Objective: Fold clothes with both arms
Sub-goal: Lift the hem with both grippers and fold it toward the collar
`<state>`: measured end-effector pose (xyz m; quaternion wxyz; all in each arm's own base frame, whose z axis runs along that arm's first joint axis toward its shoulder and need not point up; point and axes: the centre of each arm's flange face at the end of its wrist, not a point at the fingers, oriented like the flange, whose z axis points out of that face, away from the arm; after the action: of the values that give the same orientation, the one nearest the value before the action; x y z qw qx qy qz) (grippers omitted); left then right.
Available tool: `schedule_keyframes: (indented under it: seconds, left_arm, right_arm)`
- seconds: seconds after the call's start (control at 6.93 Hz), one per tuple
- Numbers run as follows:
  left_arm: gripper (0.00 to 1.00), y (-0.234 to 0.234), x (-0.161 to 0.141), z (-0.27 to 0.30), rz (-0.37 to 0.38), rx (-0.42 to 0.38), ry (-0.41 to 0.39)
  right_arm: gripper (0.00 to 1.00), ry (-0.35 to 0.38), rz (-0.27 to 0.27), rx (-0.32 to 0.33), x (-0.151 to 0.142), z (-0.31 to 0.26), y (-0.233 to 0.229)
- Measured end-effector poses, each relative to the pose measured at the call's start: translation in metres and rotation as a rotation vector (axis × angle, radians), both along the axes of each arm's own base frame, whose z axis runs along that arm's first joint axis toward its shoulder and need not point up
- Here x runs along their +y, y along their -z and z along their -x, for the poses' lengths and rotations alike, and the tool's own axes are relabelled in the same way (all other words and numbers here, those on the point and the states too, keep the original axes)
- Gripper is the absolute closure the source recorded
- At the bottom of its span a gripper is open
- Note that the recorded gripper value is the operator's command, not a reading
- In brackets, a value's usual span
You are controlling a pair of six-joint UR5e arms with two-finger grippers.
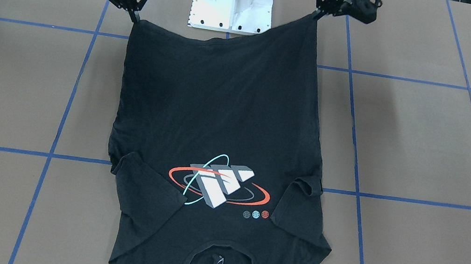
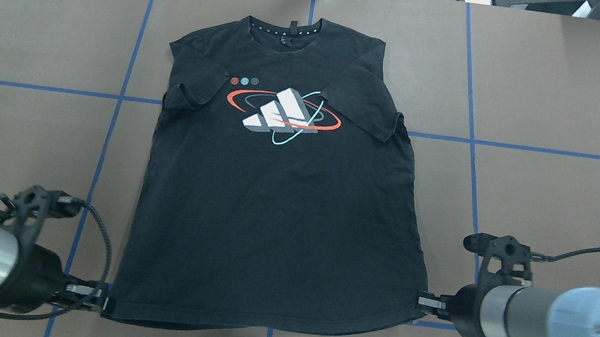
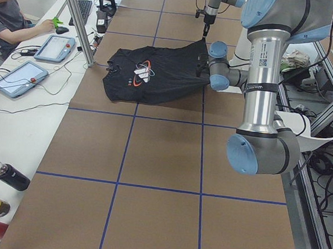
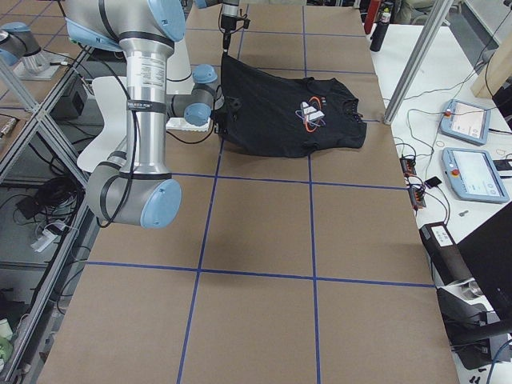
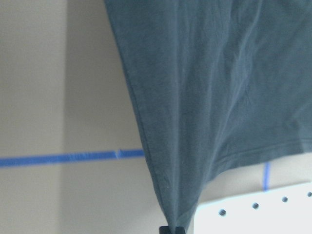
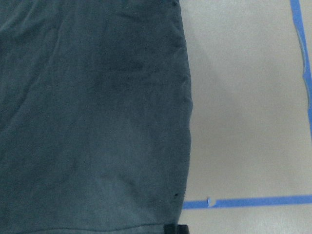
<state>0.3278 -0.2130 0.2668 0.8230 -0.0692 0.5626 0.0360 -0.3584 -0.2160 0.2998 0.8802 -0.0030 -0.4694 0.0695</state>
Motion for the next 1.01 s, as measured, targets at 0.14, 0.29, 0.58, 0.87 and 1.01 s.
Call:
schedule_keyframes:
  seconds: [0.14, 0.29, 0.58, 0.87, 1.01]
  left_arm:
    - [1.0, 0.013, -0.005, 0.023, -0.026, 0.025, -0.028]
    - [1.0, 0.019, -0.006, 0.036, -0.047, 0.044, -0.061]
    - [1.0, 0.027, 0.005, 0.053, -0.084, 0.077, -0.129]
    - [1.0, 0.03, 0.013, 0.065, -0.095, 0.088, -0.162]
    - [1.0, 0.027, 0.008, 0.063, -0.091, 0.077, -0.151]
  right_arm:
    - [1.0, 0.078, 0.051, -0.064, 0.009, -0.027, 0.028]
    - [1.0, 0.157, 0.082, -0.126, 0.023, -0.049, 0.053]
    - [1.0, 0.283, 0.101, -0.21, 0.053, -0.072, 0.086]
    - [1.0, 0.306, 0.109, -0.204, 0.06, -0.074, 0.09]
    - [1.0, 0.267, 0.109, -0.17, 0.051, -0.072, 0.084]
